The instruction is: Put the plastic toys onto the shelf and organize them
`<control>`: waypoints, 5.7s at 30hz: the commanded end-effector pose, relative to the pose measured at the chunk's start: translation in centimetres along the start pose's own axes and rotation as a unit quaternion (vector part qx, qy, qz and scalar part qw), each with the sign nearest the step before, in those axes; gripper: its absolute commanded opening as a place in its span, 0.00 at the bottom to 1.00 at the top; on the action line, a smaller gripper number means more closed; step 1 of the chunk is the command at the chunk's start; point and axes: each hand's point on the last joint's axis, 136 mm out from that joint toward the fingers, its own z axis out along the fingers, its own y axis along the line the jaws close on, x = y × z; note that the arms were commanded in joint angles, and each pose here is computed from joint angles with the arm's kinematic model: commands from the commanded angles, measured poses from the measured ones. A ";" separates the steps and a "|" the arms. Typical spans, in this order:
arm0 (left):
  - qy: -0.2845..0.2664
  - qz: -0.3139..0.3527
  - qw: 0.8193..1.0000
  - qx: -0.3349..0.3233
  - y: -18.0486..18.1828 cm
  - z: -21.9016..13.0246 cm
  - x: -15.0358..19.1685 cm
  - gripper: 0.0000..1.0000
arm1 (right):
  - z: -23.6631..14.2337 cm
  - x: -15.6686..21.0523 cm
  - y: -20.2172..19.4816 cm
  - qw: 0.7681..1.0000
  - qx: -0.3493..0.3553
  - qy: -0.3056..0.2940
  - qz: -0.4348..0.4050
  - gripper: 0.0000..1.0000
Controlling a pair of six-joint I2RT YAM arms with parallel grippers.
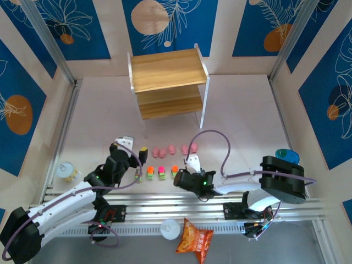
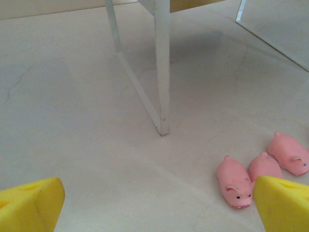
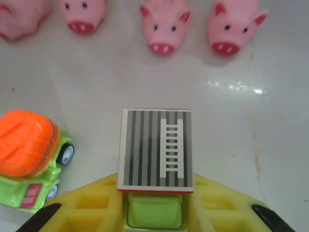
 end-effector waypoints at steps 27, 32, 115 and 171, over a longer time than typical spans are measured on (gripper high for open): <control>0.032 0.025 0.986 0.161 -6.9 1.0 -0.9 0.98 | -2.7 -19.0 -4.2 0.996 0.006 -0.089 -0.002 0.17; 0.038 0.025 0.986 0.161 -7.0 1.2 -0.6 0.98 | -2.1 -22.0 -4.5 0.995 0.015 -0.102 0.002 0.17; 0.043 0.021 0.992 0.119 -5.8 2.2 -0.5 1.00 | 3.8 -29.4 -7.0 0.986 0.095 -0.113 0.073 0.50; 0.064 0.011 0.989 0.131 -6.1 3.5 -0.2 0.96 | -2.6 -1.8 5.3 0.997 0.040 0.046 0.056 0.48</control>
